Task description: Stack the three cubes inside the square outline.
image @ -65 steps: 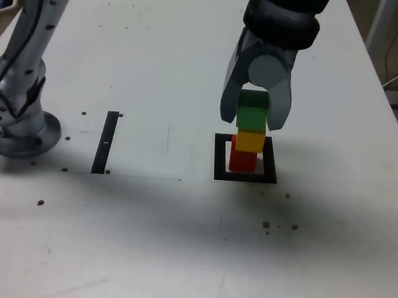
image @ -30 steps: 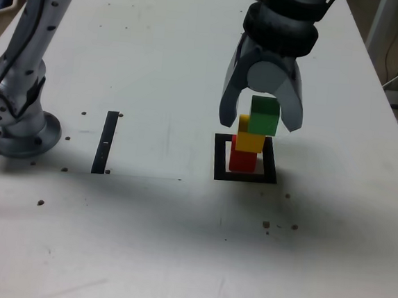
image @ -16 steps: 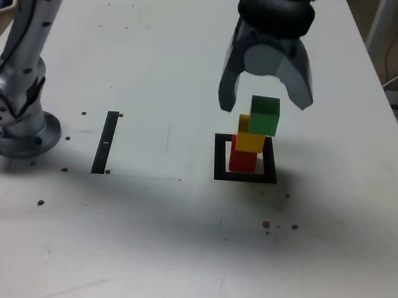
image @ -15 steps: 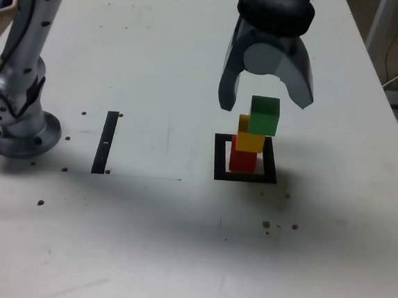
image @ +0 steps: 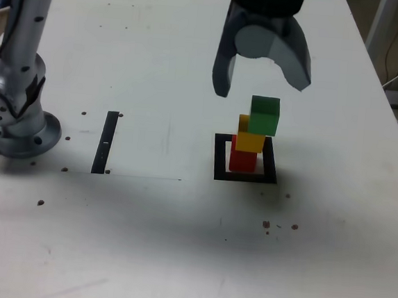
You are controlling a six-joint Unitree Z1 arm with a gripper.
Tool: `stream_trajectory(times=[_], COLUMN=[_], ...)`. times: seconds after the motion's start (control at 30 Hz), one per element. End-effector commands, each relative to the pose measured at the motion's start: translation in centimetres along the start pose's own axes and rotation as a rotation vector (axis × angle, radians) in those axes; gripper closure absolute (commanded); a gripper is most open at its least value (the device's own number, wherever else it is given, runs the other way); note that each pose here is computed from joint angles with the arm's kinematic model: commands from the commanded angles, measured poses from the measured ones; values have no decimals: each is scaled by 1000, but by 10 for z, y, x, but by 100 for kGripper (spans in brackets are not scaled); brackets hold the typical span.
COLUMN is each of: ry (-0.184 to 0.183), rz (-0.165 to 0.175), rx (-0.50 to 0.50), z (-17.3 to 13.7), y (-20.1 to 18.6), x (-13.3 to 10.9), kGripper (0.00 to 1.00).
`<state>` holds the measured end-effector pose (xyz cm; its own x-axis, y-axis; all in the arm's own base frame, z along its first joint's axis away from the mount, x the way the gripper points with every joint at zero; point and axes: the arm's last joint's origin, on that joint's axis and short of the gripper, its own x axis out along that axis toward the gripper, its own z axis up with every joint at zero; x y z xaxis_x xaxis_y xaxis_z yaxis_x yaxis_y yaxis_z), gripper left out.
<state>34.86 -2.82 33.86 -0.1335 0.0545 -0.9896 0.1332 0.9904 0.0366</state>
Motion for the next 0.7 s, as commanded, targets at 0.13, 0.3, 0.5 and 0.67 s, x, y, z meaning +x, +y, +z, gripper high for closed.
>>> stream_trajectory(times=[0.13, 0.3, 0.5, 0.67], ry=[19, 17, 37, 62], rz=[5, 21, 31, 22], rx=[-20, -42, -63, -72], z=[-29, -67, -113, -144], y=[0, -1, -2, -5], x=[-5, -10, -5, 9], kGripper=[0, 0, 0, 0])
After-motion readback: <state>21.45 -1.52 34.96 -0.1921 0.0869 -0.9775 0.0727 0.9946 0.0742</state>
